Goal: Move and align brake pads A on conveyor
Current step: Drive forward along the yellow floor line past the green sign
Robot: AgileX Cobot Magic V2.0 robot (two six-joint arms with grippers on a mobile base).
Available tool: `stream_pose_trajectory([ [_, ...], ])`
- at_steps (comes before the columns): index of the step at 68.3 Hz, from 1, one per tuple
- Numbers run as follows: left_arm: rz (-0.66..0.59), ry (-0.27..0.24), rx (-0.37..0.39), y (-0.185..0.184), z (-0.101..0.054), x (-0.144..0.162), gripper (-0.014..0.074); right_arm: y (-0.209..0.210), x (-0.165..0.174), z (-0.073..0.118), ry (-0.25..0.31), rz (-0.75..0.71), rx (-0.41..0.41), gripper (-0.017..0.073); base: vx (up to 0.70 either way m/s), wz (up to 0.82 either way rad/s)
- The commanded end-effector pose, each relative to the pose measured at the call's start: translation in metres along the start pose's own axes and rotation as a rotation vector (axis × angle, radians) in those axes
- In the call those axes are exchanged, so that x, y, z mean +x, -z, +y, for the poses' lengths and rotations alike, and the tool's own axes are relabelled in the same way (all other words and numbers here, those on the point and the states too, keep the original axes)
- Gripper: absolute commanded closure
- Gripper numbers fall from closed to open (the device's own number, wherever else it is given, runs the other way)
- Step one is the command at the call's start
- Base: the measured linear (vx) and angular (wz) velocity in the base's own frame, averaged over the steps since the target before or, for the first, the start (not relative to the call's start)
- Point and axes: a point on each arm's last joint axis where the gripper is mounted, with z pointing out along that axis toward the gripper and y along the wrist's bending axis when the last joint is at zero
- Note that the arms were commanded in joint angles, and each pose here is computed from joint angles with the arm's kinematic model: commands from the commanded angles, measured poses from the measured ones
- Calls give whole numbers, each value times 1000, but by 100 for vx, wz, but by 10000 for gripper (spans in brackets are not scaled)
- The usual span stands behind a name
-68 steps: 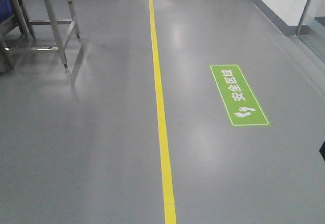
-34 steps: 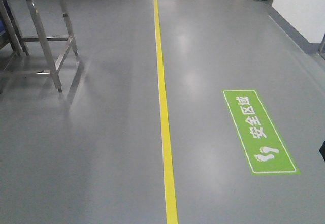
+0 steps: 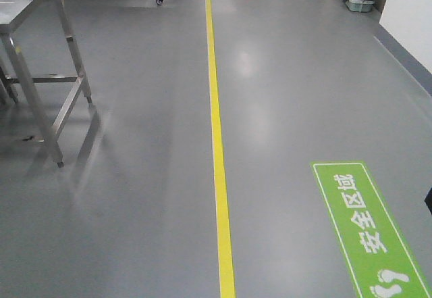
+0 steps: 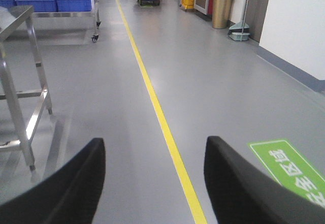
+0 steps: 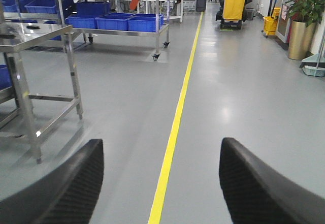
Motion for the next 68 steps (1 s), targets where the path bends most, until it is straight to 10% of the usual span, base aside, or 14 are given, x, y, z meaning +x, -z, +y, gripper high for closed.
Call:
stream_pose_trajectory([
  [1,-80,6,3,2,0,-14,187,0,-16,0,13,-92,-4,88,80,-5],
  [68,-80,6,3,2,0,-14,187,0,-16,0,13,-92,-4,88,76,4],
])
